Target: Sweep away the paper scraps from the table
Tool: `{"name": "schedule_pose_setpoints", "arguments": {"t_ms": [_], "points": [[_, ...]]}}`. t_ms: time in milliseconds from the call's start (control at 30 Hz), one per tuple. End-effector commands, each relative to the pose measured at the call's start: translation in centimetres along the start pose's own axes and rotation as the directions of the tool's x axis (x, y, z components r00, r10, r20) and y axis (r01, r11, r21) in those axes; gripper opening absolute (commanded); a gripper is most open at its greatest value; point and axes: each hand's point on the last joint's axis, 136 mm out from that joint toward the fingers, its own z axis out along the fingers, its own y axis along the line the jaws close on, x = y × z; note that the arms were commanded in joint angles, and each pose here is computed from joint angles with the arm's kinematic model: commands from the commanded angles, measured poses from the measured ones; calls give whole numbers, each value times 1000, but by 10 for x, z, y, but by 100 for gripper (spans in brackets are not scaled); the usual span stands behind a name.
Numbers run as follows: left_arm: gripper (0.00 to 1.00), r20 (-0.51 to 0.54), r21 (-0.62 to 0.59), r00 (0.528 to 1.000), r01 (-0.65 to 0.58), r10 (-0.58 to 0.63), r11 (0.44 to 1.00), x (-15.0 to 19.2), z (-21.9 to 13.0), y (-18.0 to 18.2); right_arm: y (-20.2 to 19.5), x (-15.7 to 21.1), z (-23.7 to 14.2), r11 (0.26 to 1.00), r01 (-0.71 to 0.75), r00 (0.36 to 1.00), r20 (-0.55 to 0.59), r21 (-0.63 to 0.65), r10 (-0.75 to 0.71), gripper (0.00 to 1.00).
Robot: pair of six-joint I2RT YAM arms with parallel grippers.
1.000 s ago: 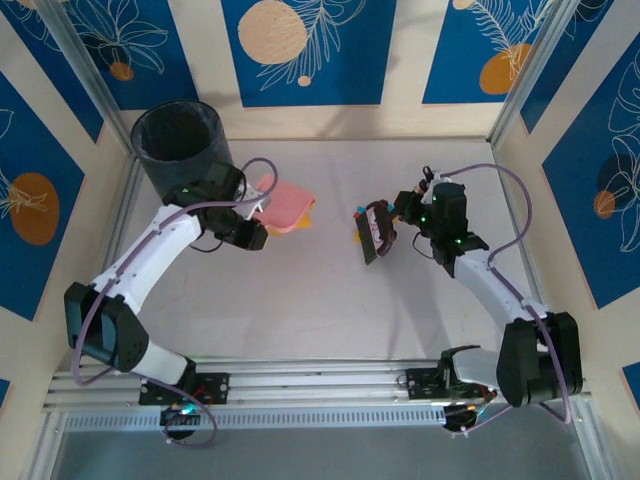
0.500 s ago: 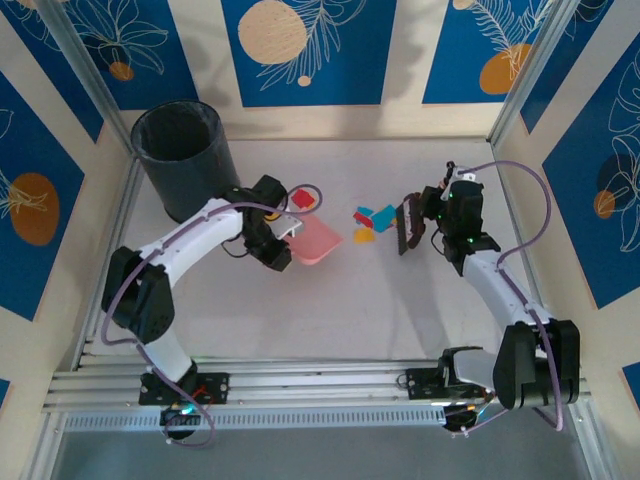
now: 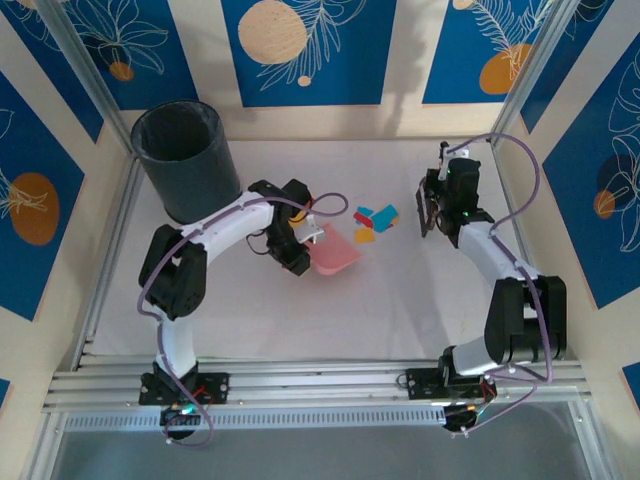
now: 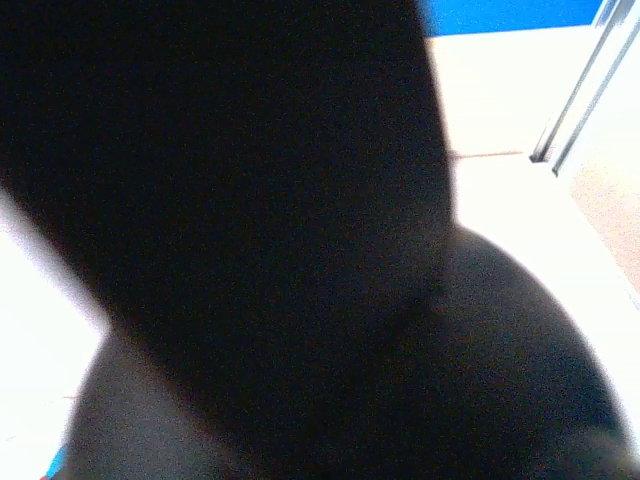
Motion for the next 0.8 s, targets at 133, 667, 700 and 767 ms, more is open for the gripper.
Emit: {"name": "schedule_pose_setpoints", "arguments": {"t_ms": [133,667,700,767], "points": [[0,-60,19,998,-12,13,1000,-4,8,-2,18,-31,25,986,163,985,46,26,-164,0],[0,-153,-62,988,-6,-3,998,-3,27,11,88,6,47,946,284,957,-16,-157,-290,0],[0,-155,-69,988,0,-11,998,-4,28,13,93,10,47,942,289,955,-21,-173,-297,0],[0,-156,-76,987,13,-25,997,-6,29,15,102,17,46,932,301,949,-30,-202,-313,0]]}}
